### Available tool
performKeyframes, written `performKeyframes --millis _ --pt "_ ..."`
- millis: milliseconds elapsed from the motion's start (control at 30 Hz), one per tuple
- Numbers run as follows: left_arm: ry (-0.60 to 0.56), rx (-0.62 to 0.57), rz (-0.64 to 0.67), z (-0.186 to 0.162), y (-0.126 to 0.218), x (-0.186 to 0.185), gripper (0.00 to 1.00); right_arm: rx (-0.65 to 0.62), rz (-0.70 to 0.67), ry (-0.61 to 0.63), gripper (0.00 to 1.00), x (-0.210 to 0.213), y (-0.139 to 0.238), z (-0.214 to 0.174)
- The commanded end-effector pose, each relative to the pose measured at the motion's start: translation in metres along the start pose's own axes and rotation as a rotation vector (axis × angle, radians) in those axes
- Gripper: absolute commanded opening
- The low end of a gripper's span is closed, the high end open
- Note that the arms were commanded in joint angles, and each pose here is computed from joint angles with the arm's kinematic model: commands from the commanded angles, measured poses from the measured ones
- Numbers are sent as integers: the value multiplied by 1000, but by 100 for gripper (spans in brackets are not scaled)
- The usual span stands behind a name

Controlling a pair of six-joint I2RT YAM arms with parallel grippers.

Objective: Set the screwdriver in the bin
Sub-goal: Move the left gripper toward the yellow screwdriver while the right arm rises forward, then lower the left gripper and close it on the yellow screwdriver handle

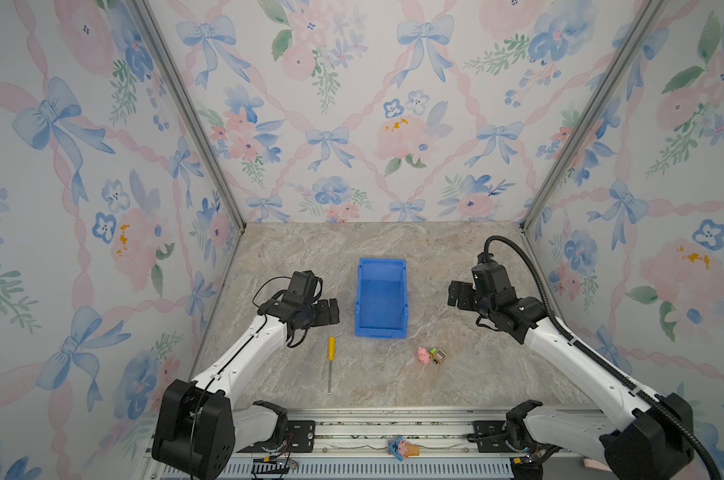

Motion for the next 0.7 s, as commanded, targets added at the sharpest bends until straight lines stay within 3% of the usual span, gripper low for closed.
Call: performKeyframes --millis 0,233,667 --pt "0 103 12 -14 -4 -3 98 -16 41 24 97 17 13 3" --pt "-36 197 55 -28 -26 -3 95 -32 116 114 97 44 18 -7" --pt "-121 271 196 -45 -54 -3 77 -21 130 153 97 65 5 -5"
Point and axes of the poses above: each gripper's point midway between its finger pads, its own y axis back along the fingers, its own x axis along the line the jaws close on, z = x × y, the point moved 9 cm from there along y, back along the fingers, and after that the axes turned 1 degree about y, right-handed, at the moved point
